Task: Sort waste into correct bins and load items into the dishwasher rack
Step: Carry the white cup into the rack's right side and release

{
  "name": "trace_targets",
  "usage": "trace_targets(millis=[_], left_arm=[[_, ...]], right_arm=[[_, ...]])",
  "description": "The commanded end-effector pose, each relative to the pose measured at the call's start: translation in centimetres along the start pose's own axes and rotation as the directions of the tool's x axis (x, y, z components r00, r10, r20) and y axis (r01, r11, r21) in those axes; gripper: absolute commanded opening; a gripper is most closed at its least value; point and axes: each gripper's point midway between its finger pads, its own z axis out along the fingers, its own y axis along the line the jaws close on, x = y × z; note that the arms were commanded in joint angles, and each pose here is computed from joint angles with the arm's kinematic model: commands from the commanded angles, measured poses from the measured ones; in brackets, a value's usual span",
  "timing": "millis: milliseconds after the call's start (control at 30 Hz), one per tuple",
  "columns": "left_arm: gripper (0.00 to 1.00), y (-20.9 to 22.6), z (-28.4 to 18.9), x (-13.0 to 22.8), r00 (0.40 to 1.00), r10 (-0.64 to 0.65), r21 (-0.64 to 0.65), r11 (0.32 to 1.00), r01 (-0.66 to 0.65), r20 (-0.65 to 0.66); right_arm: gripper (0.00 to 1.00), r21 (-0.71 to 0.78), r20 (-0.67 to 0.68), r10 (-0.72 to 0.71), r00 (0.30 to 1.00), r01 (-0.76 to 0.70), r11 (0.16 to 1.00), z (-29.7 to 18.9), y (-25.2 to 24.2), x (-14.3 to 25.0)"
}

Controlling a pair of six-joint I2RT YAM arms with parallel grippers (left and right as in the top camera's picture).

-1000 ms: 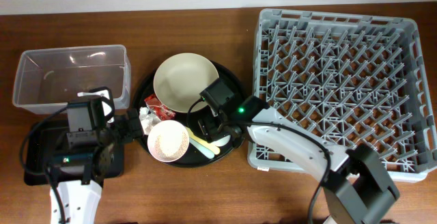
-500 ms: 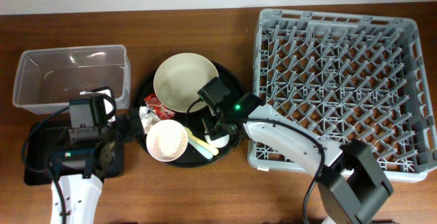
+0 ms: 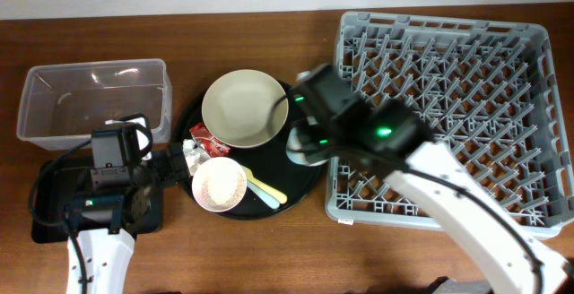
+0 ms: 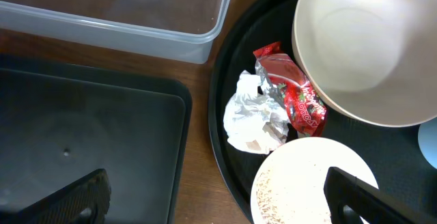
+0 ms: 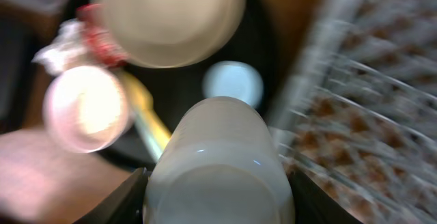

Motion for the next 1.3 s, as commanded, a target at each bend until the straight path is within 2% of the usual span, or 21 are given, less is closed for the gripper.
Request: trace_targets(millis=[0, 167, 233, 367, 467, 700, 767, 1167, 1200, 1267], left_arm=[[0.99, 0.1, -0.6, -1.0, 1.0, -0.013, -0.009, 1.0, 0.013, 0.026], [0.99, 0.1, -0.6, -1.0, 1.0, -0.013, -0.009, 1.0, 0.013, 0.026], [0.99, 0.1, -0.6, -1.0, 1.0, -0.013, -0.009, 1.0, 0.013, 0.026], [0.99, 0.1, -0.6, -1.0, 1.0, -0.013, -0.009, 1.0, 0.013, 0.026], [0.99, 0.1, -0.6, -1.0, 1.0, -0.013, -0.009, 1.0, 0.013, 0.026], [0.99, 0.1, -0.6, -1.0, 1.0, -0.013, -0.009, 1.0, 0.013, 0.026], [0.99, 0.1, -0.6, -1.0, 1.0, -0.013, -0.009, 1.0, 0.013, 0.026], [0.99, 0.1, -0.6, -1.0, 1.0, -0.013, -0.009, 1.0, 0.013, 0.026], [0.99, 0.1, -0.6, -1.0, 1.0, -0.013, -0.009, 1.0, 0.013, 0.026], [0.99, 0.1, -0.6, -1.0, 1.0, -0.013, -0.009, 1.0, 0.013, 0.026]], right_arm=[[0.46, 0.208, 0.063, 0.209, 0.976, -0.217, 0.954, -2.4, -8.3, -0.4], [0.46, 0.376, 0.032, 0.449, 0.893, -0.427, 0.823, -3.2, -18.2, 2.3], [0.46, 0.43, 0.057, 0.557, 0.829, -0.524, 0.735, -3.9, -22.5, 3.6], [0.46, 0.491, 0.118, 0.684, 0.72, -0.641, 0.59, -5.4, -28.0, 6.0], [0.46, 0.513, 0.152, 0.748, 0.646, -0.699, 0.498, -5.9, -31.4, 7.6], [0.46, 0.54, 0.167, 0.851, 0.497, -0.768, 0.343, -4.4, -37.9, 11.0], [0.46, 0.545, 0.156, 0.867, 0.474, -0.773, 0.325, -3.6, -39.1, 11.7], [0.46, 0.568, 0.042, 0.889, 0.455, -0.743, 0.353, 2.1, -41.1, 12.9], [0.48, 0.559, 0.027, 0.893, 0.449, -0.748, 0.359, 2.3, -40.8, 12.9], [0.66, 0.541, 0.019, 0.888, 0.46, -0.751, 0.378, 2.2, -40.5, 12.6]])
